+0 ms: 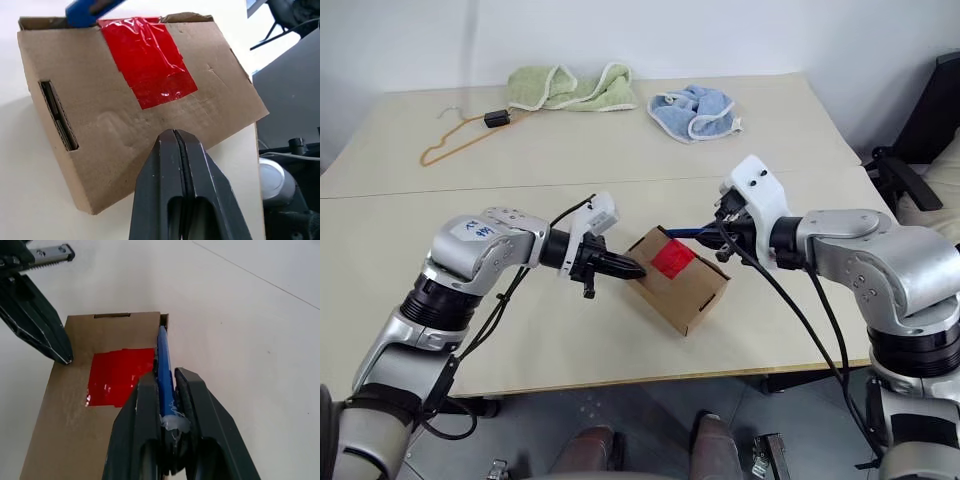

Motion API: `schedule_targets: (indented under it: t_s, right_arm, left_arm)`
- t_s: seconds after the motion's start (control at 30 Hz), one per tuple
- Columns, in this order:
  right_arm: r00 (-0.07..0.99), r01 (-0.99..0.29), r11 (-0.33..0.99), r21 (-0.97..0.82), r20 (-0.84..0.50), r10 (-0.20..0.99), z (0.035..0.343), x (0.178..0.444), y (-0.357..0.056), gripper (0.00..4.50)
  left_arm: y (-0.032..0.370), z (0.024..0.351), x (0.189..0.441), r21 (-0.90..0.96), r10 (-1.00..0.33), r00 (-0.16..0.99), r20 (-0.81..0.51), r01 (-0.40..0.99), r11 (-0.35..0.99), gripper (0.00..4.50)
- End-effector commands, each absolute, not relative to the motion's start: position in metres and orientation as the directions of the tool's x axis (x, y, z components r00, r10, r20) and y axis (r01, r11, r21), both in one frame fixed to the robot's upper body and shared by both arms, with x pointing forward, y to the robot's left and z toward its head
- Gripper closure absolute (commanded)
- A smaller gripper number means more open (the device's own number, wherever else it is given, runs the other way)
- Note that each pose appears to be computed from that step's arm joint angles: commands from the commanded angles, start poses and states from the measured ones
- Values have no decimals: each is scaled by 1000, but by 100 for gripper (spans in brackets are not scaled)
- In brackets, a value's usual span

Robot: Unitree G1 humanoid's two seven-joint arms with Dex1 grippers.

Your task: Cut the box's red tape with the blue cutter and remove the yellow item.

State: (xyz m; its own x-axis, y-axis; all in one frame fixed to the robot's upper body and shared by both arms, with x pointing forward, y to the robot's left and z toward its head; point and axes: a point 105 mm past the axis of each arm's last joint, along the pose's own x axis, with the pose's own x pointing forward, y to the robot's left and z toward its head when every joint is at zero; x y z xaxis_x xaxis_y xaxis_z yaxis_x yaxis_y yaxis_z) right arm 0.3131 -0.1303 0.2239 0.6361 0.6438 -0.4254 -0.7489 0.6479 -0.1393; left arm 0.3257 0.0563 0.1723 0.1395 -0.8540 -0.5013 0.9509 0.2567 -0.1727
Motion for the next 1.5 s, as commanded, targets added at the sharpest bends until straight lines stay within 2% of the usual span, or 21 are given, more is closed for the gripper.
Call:
schedule_targets:
  t_s: [0.03, 0.3, 0.67, 1.17, 1.5]
  right_arm:
    - [654, -742, 642, -191, -415, 632, 236, 311, -134, 434]
    - [637, -752, 630, -195, -460, 619, 239, 306, -139, 434]
    - [582, -782, 601, -165, -538, 610, 230, 302, -139, 434]
    - [458, -840, 528, -122, -680, 573, 220, 279, -152, 434]
    - [465, -838, 533, -118, -667, 583, 220, 296, -142, 434]
  left_arm:
    - [60, 159, 332, -136, -789, 172, -590, 942, 307, 450]
    - [54, 154, 334, -148, -734, 163, -659, 929, 340, 450]
    - [47, 145, 327, -173, -722, 145, -677, 922, 347, 450]
    - [46, 140, 328, -182, -715, 166, -679, 905, 384, 450]
    - [43, 139, 328, -183, -721, 172, -671, 904, 386, 450]
